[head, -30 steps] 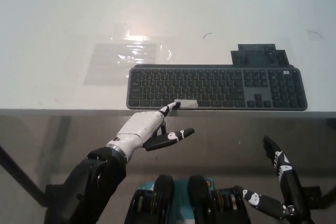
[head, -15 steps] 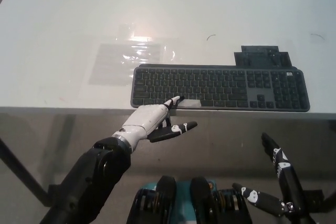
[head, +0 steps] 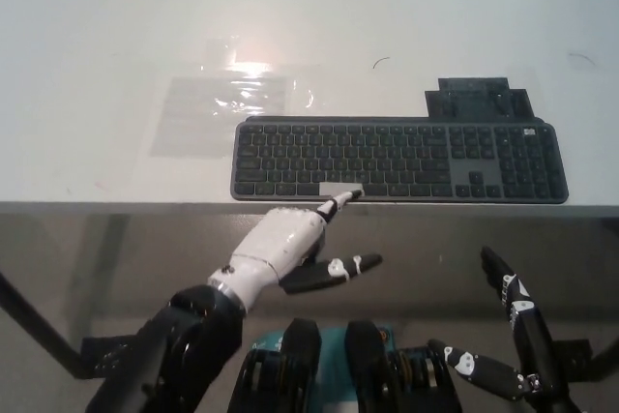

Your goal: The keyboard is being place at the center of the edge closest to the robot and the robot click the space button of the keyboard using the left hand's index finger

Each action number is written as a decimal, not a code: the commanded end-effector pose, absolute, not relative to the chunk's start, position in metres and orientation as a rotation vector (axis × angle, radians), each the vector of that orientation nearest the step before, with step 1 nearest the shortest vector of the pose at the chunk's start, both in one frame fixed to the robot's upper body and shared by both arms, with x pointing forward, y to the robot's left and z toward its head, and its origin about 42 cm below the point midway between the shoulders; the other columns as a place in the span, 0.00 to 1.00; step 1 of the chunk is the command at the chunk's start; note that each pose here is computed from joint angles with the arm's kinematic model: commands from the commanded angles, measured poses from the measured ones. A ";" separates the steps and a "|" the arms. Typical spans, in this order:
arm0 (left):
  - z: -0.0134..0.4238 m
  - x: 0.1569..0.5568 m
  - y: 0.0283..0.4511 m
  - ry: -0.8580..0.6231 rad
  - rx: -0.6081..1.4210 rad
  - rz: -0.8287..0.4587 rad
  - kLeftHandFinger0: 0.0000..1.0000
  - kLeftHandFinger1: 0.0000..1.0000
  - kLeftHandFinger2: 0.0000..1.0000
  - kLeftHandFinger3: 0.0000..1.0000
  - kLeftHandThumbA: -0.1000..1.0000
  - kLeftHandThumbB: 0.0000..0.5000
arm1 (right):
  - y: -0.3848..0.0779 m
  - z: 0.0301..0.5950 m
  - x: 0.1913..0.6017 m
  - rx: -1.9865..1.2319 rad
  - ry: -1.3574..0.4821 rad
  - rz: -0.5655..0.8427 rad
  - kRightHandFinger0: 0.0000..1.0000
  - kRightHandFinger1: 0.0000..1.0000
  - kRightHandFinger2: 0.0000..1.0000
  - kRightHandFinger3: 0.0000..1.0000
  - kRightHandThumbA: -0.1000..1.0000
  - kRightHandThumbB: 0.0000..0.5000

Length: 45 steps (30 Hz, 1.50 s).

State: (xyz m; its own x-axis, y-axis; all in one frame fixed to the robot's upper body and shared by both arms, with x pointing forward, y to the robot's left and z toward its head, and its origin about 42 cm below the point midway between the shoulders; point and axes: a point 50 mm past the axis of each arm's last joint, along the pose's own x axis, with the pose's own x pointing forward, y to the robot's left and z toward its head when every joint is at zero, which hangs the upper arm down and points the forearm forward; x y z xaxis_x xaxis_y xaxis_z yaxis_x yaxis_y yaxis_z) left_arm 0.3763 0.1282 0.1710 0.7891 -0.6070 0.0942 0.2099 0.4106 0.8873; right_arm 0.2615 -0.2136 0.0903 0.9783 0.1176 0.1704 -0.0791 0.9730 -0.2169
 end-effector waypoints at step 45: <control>0.114 0.221 0.258 -0.252 0.431 -0.336 1.00 1.00 1.00 1.00 1.00 0.69 | -0.209 0.093 0.258 -0.134 -0.334 0.119 1.00 1.00 1.00 1.00 1.00 0.93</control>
State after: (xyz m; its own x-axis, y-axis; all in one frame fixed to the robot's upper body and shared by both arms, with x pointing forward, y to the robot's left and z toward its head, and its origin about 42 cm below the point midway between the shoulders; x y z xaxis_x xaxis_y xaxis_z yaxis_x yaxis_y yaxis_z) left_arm 0.2156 0.2542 0.1089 0.9182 -0.3843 0.0964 0.2969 0.8284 0.4751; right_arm 0.2567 -0.2113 0.0826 0.9663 0.1332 0.2205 -0.0933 0.9788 -0.1821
